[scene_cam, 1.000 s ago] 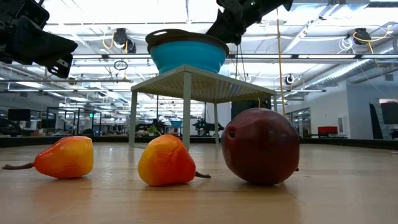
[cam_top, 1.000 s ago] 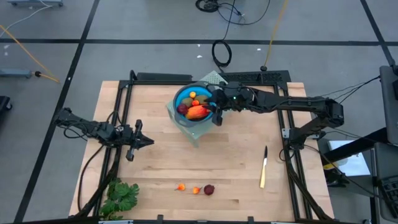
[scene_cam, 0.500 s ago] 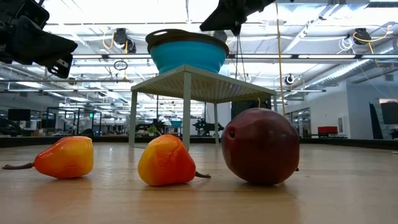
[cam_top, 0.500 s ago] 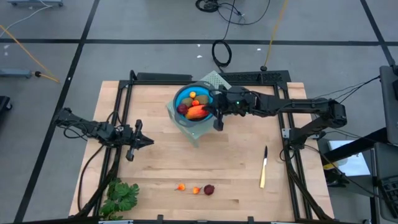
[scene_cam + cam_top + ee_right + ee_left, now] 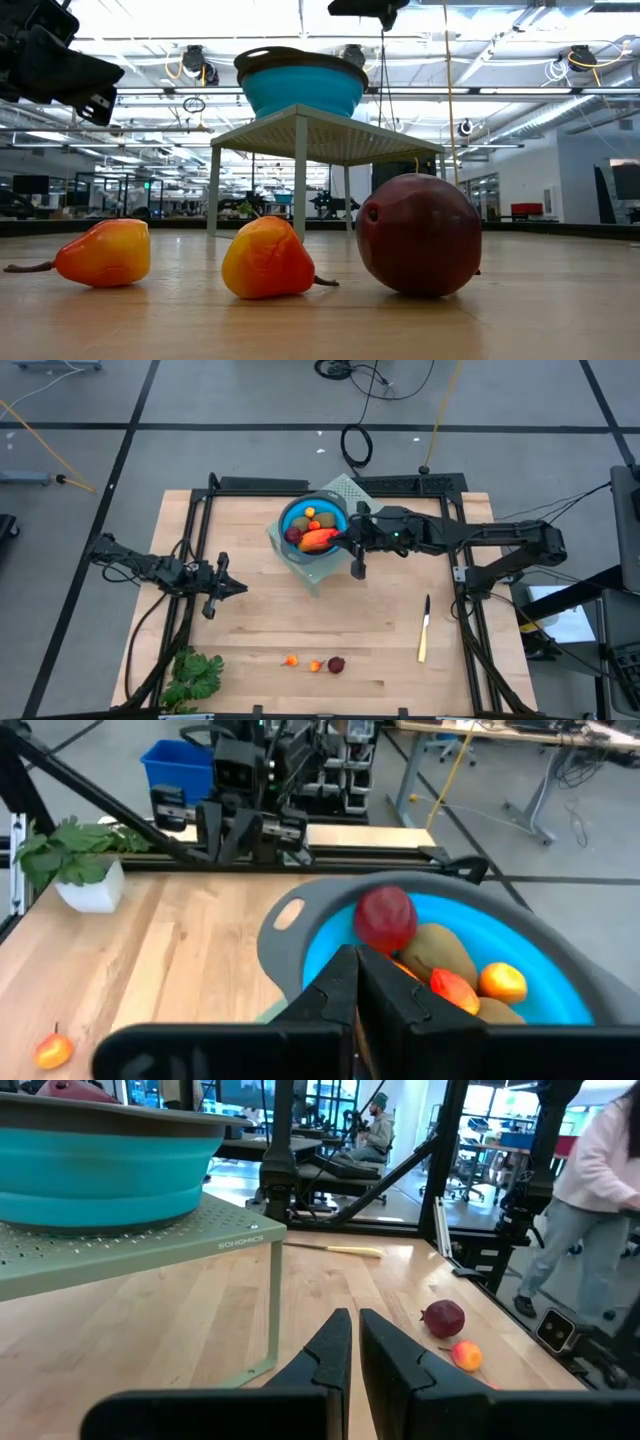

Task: Pick & Place Fruit
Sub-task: Put the red pomegranate into the blue strainer bowl on the shelf

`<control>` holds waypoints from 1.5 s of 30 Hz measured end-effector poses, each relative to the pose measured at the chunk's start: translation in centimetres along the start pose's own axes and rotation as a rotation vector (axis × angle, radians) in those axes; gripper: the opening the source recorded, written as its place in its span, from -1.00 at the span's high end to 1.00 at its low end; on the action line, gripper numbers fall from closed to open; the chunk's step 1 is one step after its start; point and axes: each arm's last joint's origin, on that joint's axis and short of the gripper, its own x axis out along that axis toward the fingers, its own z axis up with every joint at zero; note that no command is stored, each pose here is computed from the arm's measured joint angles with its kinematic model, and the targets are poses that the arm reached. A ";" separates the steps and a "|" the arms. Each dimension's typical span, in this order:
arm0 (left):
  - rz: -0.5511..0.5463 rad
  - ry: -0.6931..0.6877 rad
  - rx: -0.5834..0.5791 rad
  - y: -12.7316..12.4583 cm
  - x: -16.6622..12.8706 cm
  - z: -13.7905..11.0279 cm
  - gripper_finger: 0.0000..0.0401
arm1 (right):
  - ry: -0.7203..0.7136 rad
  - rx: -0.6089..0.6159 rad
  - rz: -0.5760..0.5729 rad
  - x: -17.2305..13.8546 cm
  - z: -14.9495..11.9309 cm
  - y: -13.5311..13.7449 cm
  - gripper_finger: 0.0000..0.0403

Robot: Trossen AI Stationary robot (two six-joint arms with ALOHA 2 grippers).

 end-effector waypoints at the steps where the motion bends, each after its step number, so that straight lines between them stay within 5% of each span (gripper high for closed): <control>1: -0.001 -0.004 -0.001 0.0 0.0 0.0 0.88 | -0.005 -0.002 -0.006 -0.3 0.1 0.2 1.00; 45: -0.001 -0.008 -0.007 0.0 0.0 0.1 0.88 | -0.093 -0.119 0.449 -7.1 1.1 13.2 1.00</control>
